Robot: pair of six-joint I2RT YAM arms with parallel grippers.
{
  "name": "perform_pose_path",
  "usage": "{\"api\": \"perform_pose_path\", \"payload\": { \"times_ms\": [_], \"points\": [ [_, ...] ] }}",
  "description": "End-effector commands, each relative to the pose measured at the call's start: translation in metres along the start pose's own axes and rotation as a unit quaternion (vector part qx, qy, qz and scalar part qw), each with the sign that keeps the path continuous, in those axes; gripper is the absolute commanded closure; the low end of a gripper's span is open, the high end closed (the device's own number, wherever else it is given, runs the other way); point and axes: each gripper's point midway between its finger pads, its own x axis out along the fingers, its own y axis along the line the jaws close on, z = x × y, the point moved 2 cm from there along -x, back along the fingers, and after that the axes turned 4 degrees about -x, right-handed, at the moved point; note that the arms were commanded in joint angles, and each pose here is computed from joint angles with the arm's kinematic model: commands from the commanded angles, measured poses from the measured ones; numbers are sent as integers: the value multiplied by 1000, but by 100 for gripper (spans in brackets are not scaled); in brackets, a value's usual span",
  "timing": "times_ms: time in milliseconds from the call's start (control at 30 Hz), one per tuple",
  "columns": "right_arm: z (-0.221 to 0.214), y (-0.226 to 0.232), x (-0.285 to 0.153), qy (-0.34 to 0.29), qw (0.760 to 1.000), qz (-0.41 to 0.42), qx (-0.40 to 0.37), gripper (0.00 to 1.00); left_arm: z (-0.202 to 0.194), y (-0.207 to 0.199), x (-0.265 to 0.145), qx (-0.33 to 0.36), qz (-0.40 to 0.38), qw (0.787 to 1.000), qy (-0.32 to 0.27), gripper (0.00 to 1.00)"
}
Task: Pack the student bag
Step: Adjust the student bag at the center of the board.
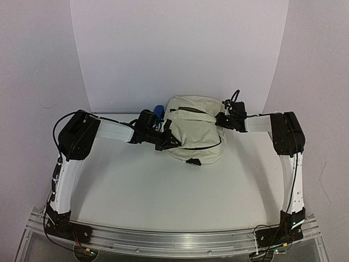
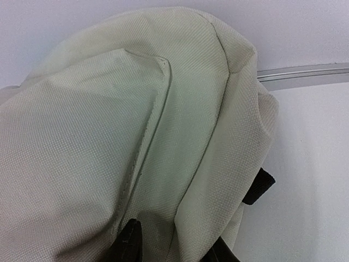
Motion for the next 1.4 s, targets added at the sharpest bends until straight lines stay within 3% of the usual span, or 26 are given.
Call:
{"api": "perform_pose_path", "payload": {
  "times_ms": [0,167,300,500,667,967,1367],
  "points": [
    [5,74,8,-7,991,129,-45,66,-27,-59,-1,38,-58,997,22,100],
    [3,94,13,-11,989,137,-46,67,-33,-70,-5,42,-65,997,18,100],
    [19,70,5,-44,998,47,4,72,-25,-80,-15,68,-37,997,2,94],
    [40,31,-32,-76,995,-32,56,82,8,-72,-58,114,62,990,-53,41],
    [39,14,-44,-77,994,-55,52,88,48,-44,-111,138,112,979,-99,16],
    [30,7,-58,-67,994,-61,61,92,138,48,-178,197,256,931,-168,12],
    [26,13,-73,-60,994,-42,76,94,204,122,-161,294,322,889,-141,11]
  ]
}}
